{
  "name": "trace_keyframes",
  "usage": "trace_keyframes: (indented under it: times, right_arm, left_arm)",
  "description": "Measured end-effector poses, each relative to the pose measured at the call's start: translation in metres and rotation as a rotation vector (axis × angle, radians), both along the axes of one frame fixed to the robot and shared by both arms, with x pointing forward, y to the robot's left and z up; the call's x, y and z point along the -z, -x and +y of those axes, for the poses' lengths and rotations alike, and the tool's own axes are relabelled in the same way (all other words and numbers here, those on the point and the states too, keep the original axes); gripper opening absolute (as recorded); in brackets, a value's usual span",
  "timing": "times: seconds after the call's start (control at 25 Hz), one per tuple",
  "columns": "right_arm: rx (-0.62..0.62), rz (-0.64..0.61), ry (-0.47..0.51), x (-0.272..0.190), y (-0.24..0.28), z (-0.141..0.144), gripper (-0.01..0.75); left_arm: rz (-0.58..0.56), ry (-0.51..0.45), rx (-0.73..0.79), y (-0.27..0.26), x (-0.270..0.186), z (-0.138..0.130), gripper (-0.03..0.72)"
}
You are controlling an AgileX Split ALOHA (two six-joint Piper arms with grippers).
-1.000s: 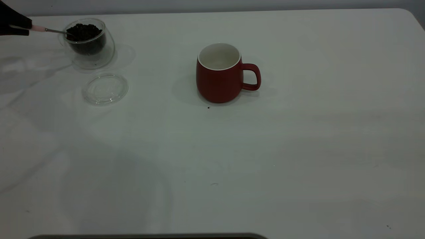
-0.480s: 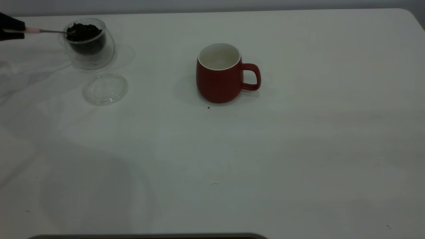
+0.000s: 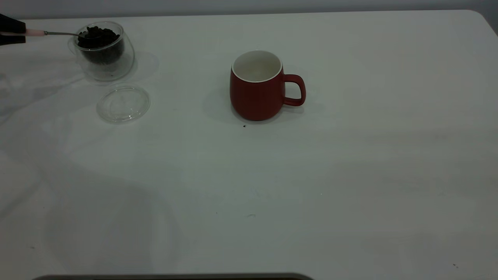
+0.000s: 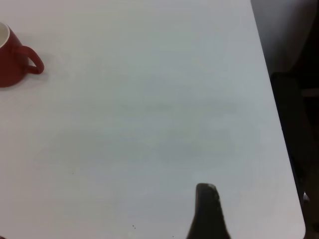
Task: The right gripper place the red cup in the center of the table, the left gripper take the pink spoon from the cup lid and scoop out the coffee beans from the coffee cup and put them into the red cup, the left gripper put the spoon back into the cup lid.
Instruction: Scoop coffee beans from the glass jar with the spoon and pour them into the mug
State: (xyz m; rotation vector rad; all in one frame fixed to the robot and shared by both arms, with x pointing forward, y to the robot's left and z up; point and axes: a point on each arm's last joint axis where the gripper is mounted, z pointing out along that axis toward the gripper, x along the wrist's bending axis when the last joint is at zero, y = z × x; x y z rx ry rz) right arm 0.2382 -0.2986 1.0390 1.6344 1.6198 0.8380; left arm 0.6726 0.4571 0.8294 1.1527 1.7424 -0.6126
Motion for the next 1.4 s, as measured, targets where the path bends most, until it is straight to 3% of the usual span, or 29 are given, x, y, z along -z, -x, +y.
trace_keyframes:
  times: [0.44,0.68,0.92,1.16,1.4]
  right_arm:
    - [0.0,0.0,0.0,0.0,0.0,0.0,0.588]
    - [0.0,0.0,0.0,0.0,0.0,0.0,0.588]
    - [0.0,0.0,0.0,0.0,0.0,0.0,0.588]
    - [0.0,0.0,0.0,0.0,0.0,0.0,0.588]
    - [0.0,0.0,0.0,0.0,0.0,0.0,0.588]
  left_arm:
    - [-0.05,-0.021,0.028,0.0,-0.0004,-0.0002,0.123]
    - [-0.206,-0.11,0.111,-0.0004,-0.0001,0.0002,0.123]
    - [-0.23,-0.155,0.103,-0.0023,0.0018,0.0023,0.123]
    - [-0.236,-0.144,0.088,-0.0035,0.0007,0.0023,0.123]
    - [-0.202,-0.071,0.056,-0.0039,-0.0031,0.0004,0.123]
